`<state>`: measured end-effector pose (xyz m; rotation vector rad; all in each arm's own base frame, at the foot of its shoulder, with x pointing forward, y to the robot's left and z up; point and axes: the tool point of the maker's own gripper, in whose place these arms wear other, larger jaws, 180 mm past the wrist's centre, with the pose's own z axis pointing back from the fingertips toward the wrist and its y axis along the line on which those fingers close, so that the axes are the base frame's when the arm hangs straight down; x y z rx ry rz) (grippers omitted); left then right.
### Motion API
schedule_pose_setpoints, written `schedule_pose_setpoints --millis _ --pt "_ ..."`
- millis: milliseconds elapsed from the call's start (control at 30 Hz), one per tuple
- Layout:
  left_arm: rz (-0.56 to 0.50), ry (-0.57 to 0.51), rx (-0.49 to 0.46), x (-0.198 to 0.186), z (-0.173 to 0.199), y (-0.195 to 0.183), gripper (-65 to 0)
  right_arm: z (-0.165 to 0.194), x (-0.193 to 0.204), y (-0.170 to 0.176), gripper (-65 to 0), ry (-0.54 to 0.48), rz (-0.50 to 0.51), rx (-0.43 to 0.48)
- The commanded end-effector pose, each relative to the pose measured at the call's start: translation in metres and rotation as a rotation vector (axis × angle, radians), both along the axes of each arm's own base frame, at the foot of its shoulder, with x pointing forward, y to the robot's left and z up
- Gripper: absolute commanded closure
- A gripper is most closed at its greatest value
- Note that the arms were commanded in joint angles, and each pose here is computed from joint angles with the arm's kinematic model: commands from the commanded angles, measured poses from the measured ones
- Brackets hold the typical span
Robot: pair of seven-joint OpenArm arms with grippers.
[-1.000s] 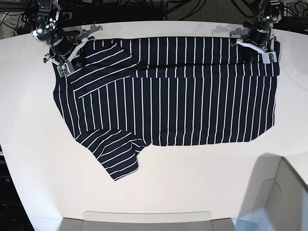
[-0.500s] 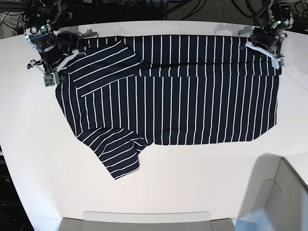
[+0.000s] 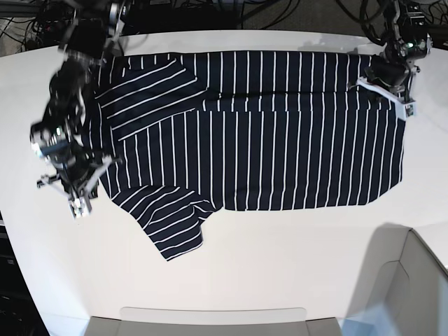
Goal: Fold the T-shirt properly
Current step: 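Reach the right gripper to the sleeve and hem corner and grasp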
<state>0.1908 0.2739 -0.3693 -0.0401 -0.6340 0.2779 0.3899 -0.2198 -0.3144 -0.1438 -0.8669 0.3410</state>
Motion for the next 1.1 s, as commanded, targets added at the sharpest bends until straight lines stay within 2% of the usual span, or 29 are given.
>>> schedule_pose_setpoints --millis 0,133,267,400,533,700,800,933,1067 --pt "-0.010 -0.035 0.019 0.008 0.010 0.003 0.0 0.007 0.017 -0.001 -0.3 -0.025 -0.002 -0.002" --pt "-0.006 -0.036 0.021 0.008 0.010 0.004 0.0 -0.020 0.048 0.006 -0.2 -0.005 -0.004 0.047" --pt "-0.008 -0.034 0.021 0.008 0.010 0.004 0.0 -0.065 0.058 -0.009 -0.2 -0.006 -0.138 0.079" --pt "-0.008 -0.034 0.020 0.008 0.010 0.004 0.0 -0.098 0.044 -0.013 -0.2 0.038 -0.183 0.095" --pt "-0.011 -0.036 0.022 0.009 0.011 0.004 0.0 -0.121 0.005 -0.021 -0.2 0.129 -0.205 0.055" --pt "-0.014 -0.035 0.025 0.009 0.011 0.005 0.0 -0.121 -0.052 -0.030 -0.2 0.180 -0.222 -0.028" --pt "-0.014 -0.034 0.025 0.009 0.011 0.005 0.0 -0.118 -0.078 -0.023 -0.2 0.191 -0.226 -0.039" --pt "-0.017 -0.031 0.025 0.009 0.010 0.005 0.0 -0.106 -0.093 -0.012 -0.3 0.155 -0.221 -0.042" --pt "-0.029 -0.030 0.040 0.010 0.012 0.008 0.0 -0.074 -0.084 -0.004 -0.3 0.063 -0.223 -0.037"
